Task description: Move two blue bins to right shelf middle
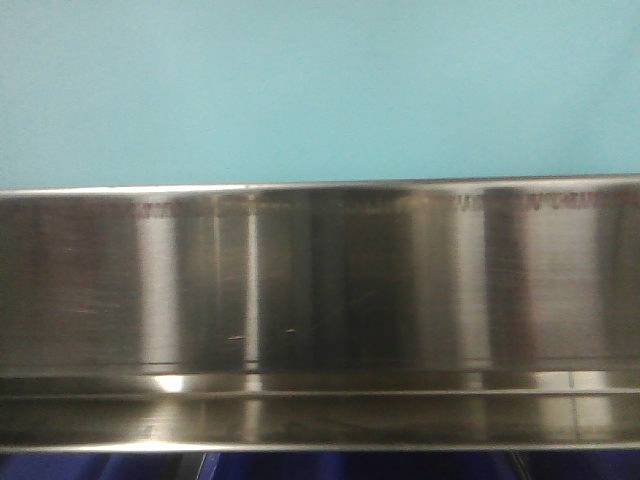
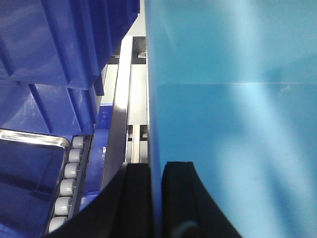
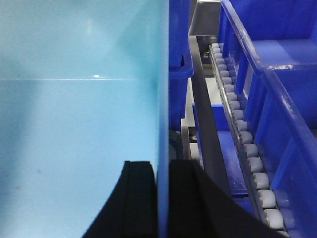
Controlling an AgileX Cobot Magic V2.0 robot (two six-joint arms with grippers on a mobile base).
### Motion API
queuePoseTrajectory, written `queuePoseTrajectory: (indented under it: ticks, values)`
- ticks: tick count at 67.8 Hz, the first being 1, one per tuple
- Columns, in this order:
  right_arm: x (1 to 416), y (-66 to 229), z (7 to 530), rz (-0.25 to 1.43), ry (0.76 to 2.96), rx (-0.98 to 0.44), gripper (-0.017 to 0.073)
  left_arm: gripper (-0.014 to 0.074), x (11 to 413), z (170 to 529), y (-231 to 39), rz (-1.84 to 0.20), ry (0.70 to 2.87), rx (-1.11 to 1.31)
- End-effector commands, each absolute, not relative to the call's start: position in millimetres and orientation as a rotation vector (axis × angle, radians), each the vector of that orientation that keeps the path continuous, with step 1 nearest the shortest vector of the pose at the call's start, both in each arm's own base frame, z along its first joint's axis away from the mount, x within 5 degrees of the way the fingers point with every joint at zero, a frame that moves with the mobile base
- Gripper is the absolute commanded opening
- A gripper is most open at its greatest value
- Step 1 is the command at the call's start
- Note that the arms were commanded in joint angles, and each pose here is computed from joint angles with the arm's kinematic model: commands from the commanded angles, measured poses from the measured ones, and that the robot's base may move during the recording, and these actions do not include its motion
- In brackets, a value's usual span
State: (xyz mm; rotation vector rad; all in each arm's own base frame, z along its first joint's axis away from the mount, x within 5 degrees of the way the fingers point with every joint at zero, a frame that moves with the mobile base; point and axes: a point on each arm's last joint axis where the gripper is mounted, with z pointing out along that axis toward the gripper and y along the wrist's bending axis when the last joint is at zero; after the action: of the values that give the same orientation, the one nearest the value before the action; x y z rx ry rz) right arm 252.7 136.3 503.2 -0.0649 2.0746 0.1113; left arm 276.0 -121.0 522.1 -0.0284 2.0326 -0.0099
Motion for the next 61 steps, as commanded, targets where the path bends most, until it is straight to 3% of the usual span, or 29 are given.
queuePoseTrajectory:
  ticks: [1, 17, 32, 61]
  values:
    - [251.5, 133.7, 513.9, 0.121, 1.996, -0.076, -0.0162, -0.0111, 272.5, 532.4, -118.7, -0.019, 1.966, -0.024]
    - [252.1, 134.1, 513.2, 0.119, 1.999, -0.077, -0.0162, -0.0111, 273.0, 531.6, -119.2, -0.02, 1.971, -0.024]
    - [239.1, 127.5, 505.8, 0.068, 2.135, -0.044, -0.0162, -0.0111, 267.3, 526.0, -120.7, -0.057, 2.065, -0.041]
    - [200.1, 136.3, 521.9, 0.247, 2.106, -0.141, -0.0162, -0.0111, 234.0, 526.2, -114.3, -0.232, 2.12, -0.015]
